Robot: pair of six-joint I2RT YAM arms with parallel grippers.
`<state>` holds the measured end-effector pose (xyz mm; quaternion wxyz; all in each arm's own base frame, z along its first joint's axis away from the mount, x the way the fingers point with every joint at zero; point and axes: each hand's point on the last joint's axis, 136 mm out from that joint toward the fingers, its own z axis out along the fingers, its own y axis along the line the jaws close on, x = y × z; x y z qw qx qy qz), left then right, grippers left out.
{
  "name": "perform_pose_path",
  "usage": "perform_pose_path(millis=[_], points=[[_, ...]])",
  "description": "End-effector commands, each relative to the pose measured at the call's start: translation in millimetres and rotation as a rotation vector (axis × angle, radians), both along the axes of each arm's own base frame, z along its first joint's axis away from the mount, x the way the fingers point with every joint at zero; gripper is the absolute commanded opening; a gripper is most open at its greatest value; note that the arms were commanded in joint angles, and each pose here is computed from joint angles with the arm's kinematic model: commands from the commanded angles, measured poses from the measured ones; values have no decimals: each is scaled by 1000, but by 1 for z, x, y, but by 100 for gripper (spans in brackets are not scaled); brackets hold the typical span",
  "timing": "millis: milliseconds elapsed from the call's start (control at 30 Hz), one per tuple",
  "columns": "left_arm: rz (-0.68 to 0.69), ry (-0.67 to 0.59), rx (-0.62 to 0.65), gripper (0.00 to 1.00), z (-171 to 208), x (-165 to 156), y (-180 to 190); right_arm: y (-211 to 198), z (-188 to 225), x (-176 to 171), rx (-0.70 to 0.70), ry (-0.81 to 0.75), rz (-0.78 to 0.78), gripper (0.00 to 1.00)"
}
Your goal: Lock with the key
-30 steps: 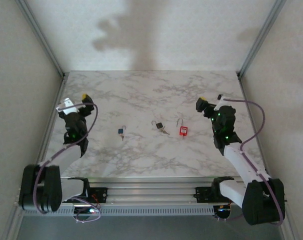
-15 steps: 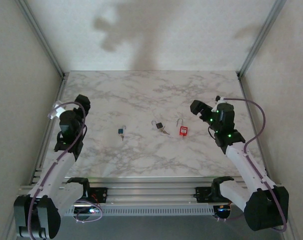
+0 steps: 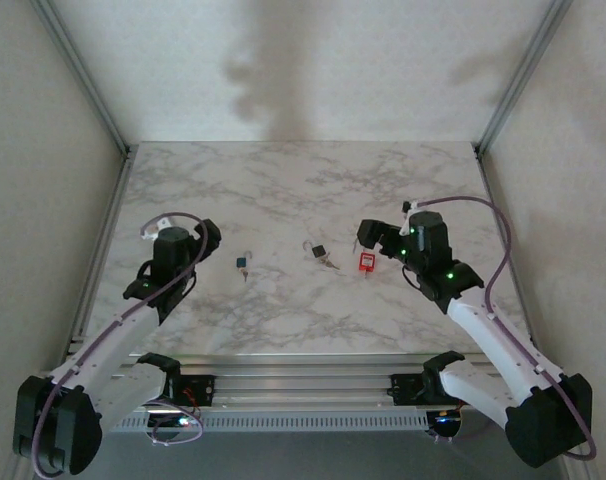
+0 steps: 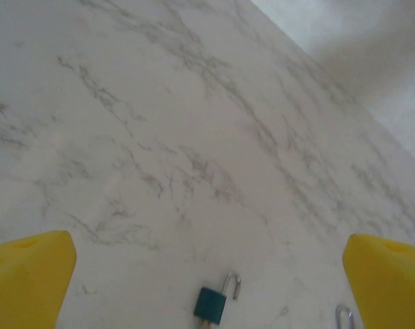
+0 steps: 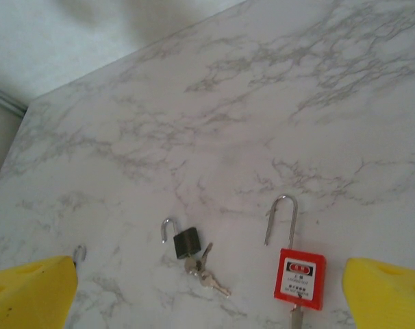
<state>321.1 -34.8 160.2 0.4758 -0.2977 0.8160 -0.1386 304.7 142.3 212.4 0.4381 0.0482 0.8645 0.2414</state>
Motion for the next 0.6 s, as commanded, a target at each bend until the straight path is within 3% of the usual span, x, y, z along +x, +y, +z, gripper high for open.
perform_pose_path(millis=[0, 567], points=[[-24, 72, 98, 100, -11, -9, -5, -1, -15, -6, -63, 22, 2, 99], [-192, 306, 259, 99, -64, 8, -53, 23, -21, -19, -66, 24, 88, 99]])
